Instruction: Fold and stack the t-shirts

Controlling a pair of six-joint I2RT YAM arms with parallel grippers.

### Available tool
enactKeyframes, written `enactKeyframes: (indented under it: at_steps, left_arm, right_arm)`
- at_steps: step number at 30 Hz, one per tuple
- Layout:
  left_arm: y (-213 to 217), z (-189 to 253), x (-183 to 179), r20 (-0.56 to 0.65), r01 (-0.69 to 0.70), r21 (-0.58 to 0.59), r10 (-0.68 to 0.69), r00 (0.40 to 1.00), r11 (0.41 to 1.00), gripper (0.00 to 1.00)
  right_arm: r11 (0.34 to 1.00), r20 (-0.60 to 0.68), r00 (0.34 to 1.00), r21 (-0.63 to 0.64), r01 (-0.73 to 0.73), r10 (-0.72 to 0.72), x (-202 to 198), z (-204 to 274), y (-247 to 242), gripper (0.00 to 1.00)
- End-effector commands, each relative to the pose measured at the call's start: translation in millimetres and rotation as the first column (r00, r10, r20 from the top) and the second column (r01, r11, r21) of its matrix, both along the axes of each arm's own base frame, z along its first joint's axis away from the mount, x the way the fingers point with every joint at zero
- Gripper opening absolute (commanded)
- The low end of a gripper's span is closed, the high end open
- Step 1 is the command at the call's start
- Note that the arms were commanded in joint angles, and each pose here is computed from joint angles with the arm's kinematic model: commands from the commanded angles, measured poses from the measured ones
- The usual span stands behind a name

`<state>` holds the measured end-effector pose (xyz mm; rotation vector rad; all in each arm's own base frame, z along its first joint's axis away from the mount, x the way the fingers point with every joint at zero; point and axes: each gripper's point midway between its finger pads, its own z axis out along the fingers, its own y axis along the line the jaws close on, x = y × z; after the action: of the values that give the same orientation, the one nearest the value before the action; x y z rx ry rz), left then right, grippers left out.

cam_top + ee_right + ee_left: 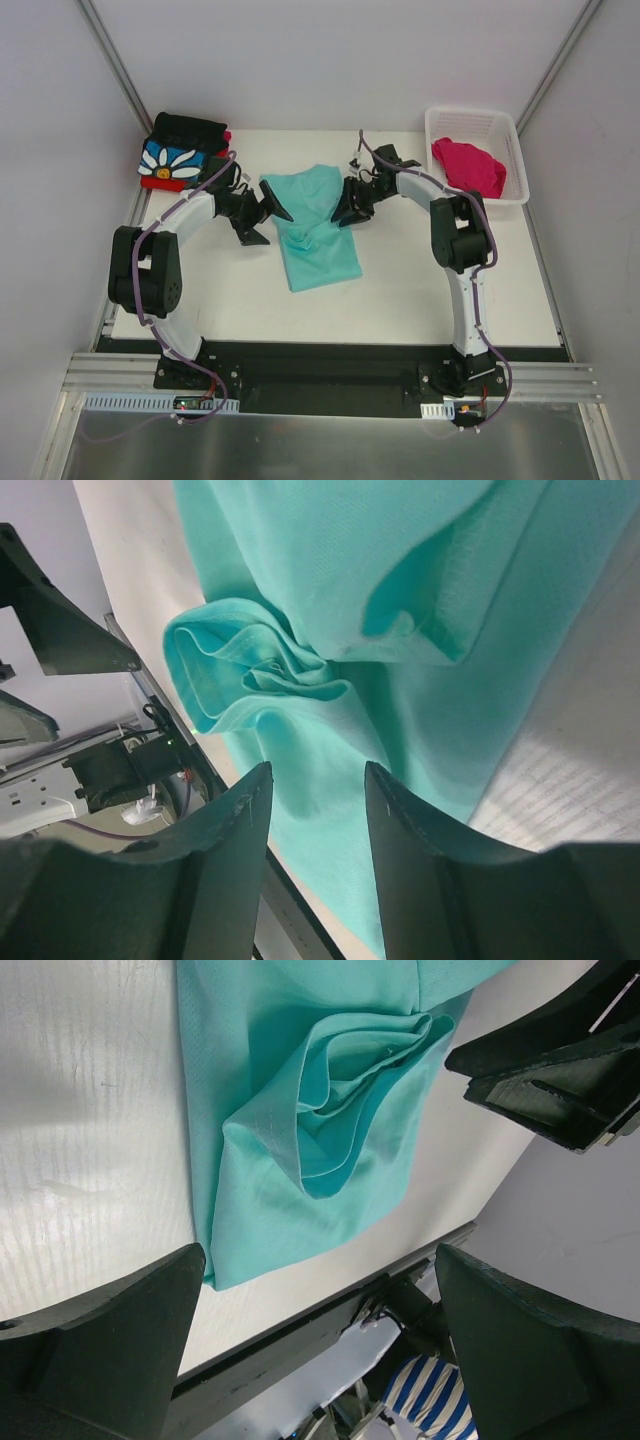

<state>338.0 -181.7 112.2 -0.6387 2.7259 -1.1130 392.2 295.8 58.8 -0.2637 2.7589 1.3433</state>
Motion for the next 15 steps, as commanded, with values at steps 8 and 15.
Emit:
enactKeyframes:
  at_steps: [8, 15]
  left_arm:
    - [-1.5, 10.3, -7.3, 0.014, 0.021, -0.015, -0.021, 1.0, 1.0, 0.99]
    - [-0.3, 13.4, -6.5, 0.015, 0.023, -0.008, -0.023, 1.0, 1.0, 0.99]
  right_arm:
    - [0.995, 0.094, 0.995, 0.092, -0.043, 0.035, 27.4, 27.6, 12.9, 0.45]
    - [0.995, 0.082, 0.996, 0.09, -0.043, 0.035, 29.3, 19.0, 10.7, 0.44]
